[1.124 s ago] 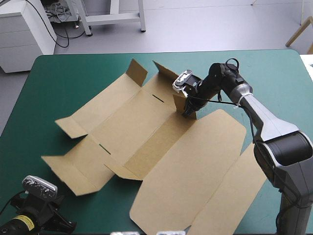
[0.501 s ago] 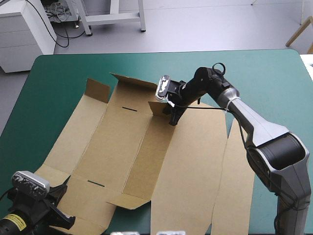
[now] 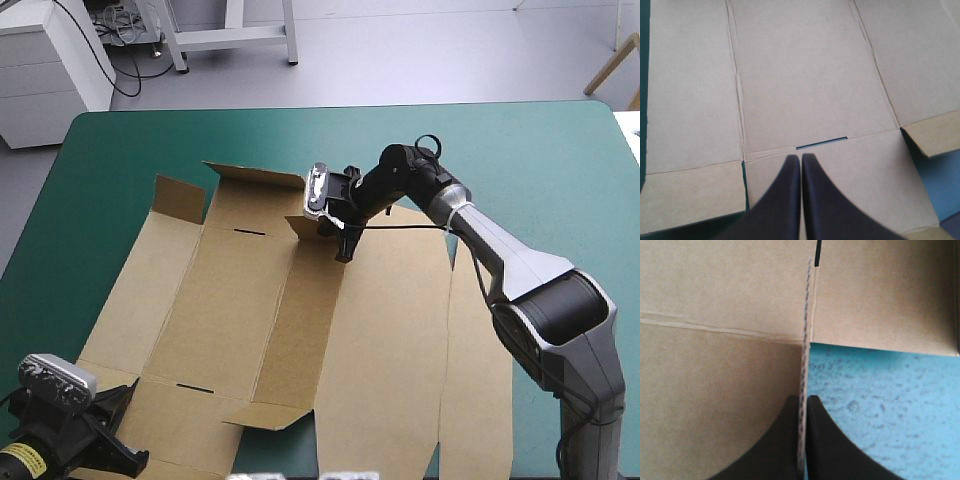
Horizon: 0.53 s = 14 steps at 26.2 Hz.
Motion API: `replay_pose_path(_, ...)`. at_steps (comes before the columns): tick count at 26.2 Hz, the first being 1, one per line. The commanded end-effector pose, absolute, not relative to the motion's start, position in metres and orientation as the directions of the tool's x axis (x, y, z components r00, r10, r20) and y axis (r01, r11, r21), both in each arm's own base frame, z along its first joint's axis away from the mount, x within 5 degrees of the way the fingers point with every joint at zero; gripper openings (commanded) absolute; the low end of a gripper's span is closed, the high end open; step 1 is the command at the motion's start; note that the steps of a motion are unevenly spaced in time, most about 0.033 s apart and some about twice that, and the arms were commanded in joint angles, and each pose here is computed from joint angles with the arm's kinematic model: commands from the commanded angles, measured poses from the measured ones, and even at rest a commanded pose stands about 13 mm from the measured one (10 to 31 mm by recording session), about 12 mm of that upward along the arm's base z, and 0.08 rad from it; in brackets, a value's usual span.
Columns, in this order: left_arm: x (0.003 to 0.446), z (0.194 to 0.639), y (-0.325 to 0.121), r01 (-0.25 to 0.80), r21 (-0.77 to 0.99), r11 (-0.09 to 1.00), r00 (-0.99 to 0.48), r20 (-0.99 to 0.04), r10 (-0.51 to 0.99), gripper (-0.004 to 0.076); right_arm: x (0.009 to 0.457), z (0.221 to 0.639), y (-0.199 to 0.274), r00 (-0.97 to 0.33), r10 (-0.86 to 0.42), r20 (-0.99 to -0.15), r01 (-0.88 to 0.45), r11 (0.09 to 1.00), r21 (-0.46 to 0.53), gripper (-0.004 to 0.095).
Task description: Fold the box
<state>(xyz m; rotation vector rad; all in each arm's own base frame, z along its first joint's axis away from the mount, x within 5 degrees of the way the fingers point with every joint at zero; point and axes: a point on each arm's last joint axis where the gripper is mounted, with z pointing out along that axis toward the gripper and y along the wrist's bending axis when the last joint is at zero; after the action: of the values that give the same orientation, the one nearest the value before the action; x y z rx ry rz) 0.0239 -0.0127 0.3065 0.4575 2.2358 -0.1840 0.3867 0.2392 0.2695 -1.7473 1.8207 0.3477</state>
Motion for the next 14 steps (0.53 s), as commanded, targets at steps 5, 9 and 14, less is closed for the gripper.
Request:
replay_pose_path(5,0.024,0.317,-0.014,0.383,0.004,0.924,-0.571,-0.785,0.24,-0.001,0.395,0.306,0.252,0.213,-0.77,-0.601,-0.922,0.044,-0.384,-0.002)
replay_pose_path(9,0.024,0.317,-0.013,0.38,0.01,0.925,-0.568,-0.787,0.242,-0.001,0.398,0.304,0.262,0.275,-0.758,-0.591,-0.922,-0.033,-0.386,-0.002)
replay_pose_path(14,0.025,0.317,-0.012,0.371,0.028,0.928,-0.566,-0.786,0.25,-0.001,0.396,0.303,0.265,0.357,-0.762,-0.54,-0.904,-0.138,-0.404,-0.002)
